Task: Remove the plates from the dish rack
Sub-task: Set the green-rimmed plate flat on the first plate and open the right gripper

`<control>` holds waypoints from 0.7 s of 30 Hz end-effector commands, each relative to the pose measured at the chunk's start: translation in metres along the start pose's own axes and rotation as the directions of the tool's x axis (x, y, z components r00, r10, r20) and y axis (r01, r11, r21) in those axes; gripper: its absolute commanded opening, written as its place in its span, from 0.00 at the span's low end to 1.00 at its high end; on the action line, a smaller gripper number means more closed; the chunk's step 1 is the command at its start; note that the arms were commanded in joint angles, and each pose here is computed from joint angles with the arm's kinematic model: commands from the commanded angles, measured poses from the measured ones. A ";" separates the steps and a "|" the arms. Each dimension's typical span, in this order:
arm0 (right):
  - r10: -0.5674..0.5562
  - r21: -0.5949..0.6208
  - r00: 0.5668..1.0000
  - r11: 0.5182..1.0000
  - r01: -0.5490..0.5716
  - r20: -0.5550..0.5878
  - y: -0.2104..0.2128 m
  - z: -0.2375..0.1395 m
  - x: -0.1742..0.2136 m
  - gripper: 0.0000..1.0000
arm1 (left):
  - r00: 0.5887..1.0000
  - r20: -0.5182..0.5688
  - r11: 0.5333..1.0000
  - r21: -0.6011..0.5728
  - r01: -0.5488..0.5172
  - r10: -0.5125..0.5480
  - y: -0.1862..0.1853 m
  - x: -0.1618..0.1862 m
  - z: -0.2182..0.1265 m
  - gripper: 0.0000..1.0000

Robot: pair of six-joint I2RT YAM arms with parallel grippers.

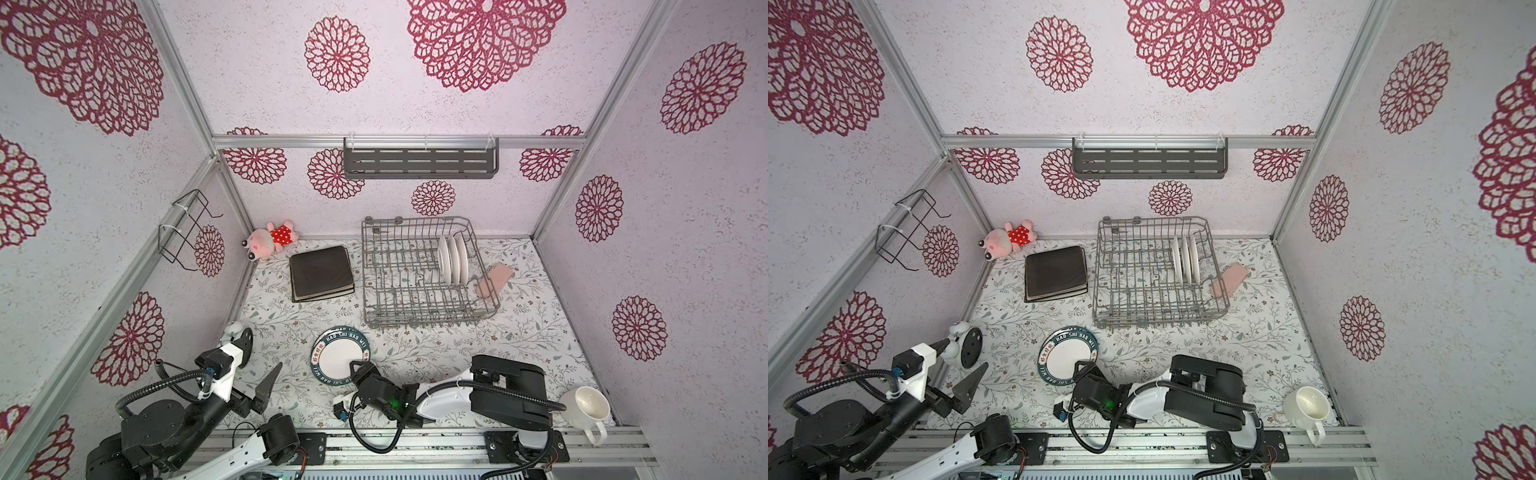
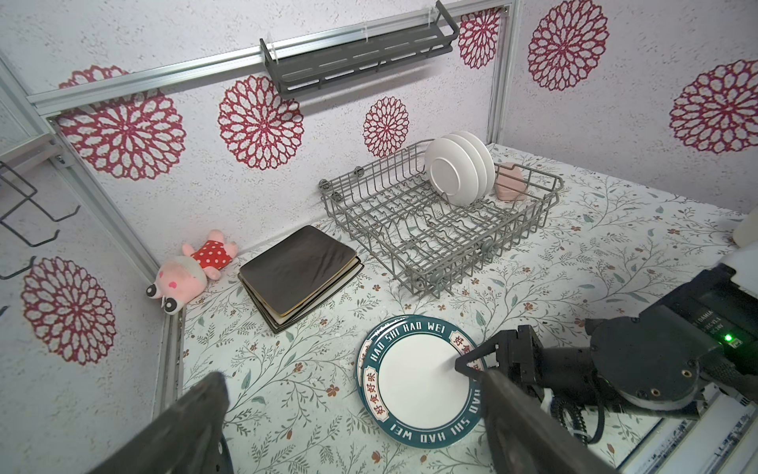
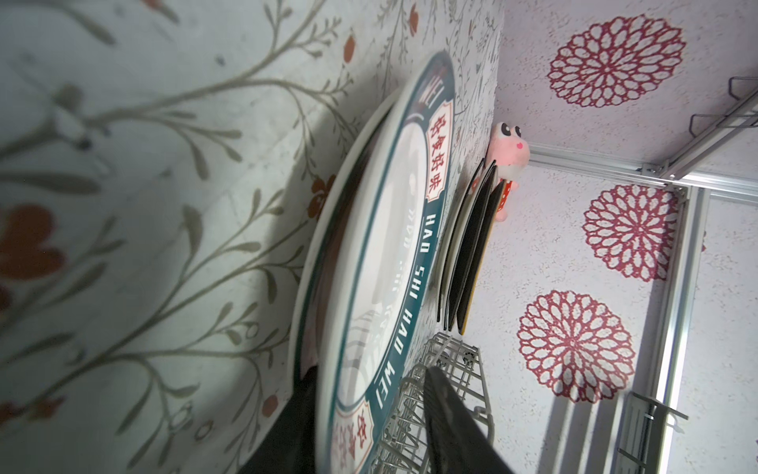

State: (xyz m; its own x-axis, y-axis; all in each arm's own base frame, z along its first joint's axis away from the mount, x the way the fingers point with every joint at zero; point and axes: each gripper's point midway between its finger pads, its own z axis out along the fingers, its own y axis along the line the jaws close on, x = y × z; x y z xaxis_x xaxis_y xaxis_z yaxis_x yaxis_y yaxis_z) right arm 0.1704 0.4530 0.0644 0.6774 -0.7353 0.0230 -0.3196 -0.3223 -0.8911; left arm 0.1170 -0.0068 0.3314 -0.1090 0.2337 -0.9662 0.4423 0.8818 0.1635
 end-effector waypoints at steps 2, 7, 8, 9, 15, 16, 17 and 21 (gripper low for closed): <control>0.046 -0.039 0.999 0.998 -0.046 0.000 -0.001 -0.001 -0.002 0.43 | 1.000 0.014 1.000 0.012 -0.001 0.001 0.000 0.001 -0.003 0.97; 0.078 -0.090 0.997 0.993 -0.078 -0.007 0.000 -0.002 0.000 0.45 | 1.000 0.016 1.000 0.011 -0.001 0.001 0.001 0.002 -0.003 0.97; 0.083 -0.100 0.997 0.992 -0.083 -0.004 -0.001 -0.003 -0.001 0.45 | 1.000 0.017 1.000 0.011 0.002 -0.002 0.001 0.002 -0.003 0.97; 0.086 -0.104 0.996 0.991 -0.086 -0.005 -0.001 -0.003 0.000 0.45 | 1.000 0.018 1.000 0.012 0.002 -0.002 0.001 0.002 -0.003 0.97; 0.109 -0.137 0.994 0.985 -0.109 -0.003 -0.004 -0.004 0.001 0.48 | 1.000 0.027 1.000 0.014 0.009 -0.010 0.002 0.002 -0.006 0.97; 0.116 -0.147 0.993 0.982 -0.115 0.000 -0.005 -0.005 0.001 0.48 | 1.000 0.028 1.000 0.013 0.009 -0.009 0.002 0.002 -0.006 0.97; 0.125 -0.156 0.992 0.980 -0.123 0.002 -0.006 -0.006 0.001 0.49 | 1.000 0.028 1.000 0.015 0.008 -0.009 0.002 0.002 -0.006 0.97; 0.134 -0.191 0.991 0.973 -0.131 0.003 -0.006 -0.008 0.002 0.50 | 1.000 0.030 1.000 0.017 0.008 -0.009 0.002 0.002 -0.006 0.97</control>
State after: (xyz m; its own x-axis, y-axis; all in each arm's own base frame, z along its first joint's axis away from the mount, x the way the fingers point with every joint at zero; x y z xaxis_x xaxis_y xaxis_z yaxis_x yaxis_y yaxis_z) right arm 0.1731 0.4539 0.0649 0.6397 -0.7664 -0.0582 -0.4719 -0.3318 -0.8168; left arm 0.1136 -0.0009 0.3317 -0.0967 0.2122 -0.9724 0.4407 0.8852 0.1493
